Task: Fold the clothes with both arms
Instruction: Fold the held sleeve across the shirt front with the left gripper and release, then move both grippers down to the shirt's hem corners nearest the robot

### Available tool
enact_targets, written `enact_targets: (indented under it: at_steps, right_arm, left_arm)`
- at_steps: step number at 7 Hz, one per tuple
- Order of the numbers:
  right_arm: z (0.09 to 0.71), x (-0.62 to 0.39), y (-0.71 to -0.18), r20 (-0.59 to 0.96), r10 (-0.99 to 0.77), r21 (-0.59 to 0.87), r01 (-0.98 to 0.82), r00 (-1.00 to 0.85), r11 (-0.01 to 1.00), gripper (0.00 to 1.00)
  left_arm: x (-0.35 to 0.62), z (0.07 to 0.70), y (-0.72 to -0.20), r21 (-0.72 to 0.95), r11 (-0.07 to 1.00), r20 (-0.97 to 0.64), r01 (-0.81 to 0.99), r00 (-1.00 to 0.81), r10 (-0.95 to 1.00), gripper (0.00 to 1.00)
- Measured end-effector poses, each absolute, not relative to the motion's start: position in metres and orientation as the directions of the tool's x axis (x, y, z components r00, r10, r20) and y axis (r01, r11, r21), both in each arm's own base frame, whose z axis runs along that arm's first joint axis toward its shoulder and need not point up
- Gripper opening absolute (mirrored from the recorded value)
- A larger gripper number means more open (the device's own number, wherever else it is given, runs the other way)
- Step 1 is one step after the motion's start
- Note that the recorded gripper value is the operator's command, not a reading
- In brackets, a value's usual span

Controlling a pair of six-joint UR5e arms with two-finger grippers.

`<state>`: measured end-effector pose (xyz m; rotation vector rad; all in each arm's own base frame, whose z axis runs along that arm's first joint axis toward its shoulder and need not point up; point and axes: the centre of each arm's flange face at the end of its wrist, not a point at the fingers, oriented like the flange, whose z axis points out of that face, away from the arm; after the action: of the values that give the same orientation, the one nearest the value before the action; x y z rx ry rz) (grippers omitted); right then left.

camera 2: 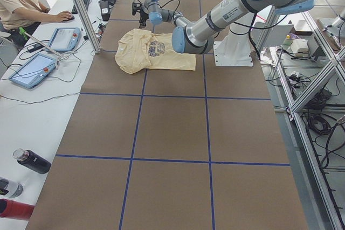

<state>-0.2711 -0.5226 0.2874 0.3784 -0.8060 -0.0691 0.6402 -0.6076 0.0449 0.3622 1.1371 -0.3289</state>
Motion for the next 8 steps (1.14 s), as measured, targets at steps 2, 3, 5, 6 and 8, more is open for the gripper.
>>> enact_targets:
  at_steps: [2,3,5,6,8]
  right_arm:
    - [0.282,-0.273,-0.516,0.711,-0.174,0.334,-0.11,0.682,0.936,1.0]
    - [0.276,-0.284,-0.506,0.733,-0.129,0.297,-0.144,0.667,0.944,1.0]
    - [0.257,-0.324,-0.469,0.771,-0.029,0.228,-0.233,0.636,0.945,0.99]
    - [0.251,-0.347,-0.44,0.785,0.018,0.193,-0.271,0.619,0.943,1.0]
    - [0.264,-0.381,-0.363,0.781,0.067,0.166,-0.31,0.621,0.936,1.0]
  left_arm:
    - [0.615,0.083,-0.589,0.185,0.912,-0.918,0.366,0.396,0.027,1.0]
    - [0.583,0.119,-0.568,0.227,0.921,-0.909,0.316,0.408,0.083,1.0]
    - [0.505,0.178,-0.514,0.314,0.917,-0.87,0.245,0.461,0.175,1.0]
    - [0.463,0.209,-0.482,0.345,0.913,-0.852,0.219,0.48,0.208,1.0]
    - [0.43,0.247,-0.428,0.323,0.926,-0.852,0.193,0.485,0.196,1.0]
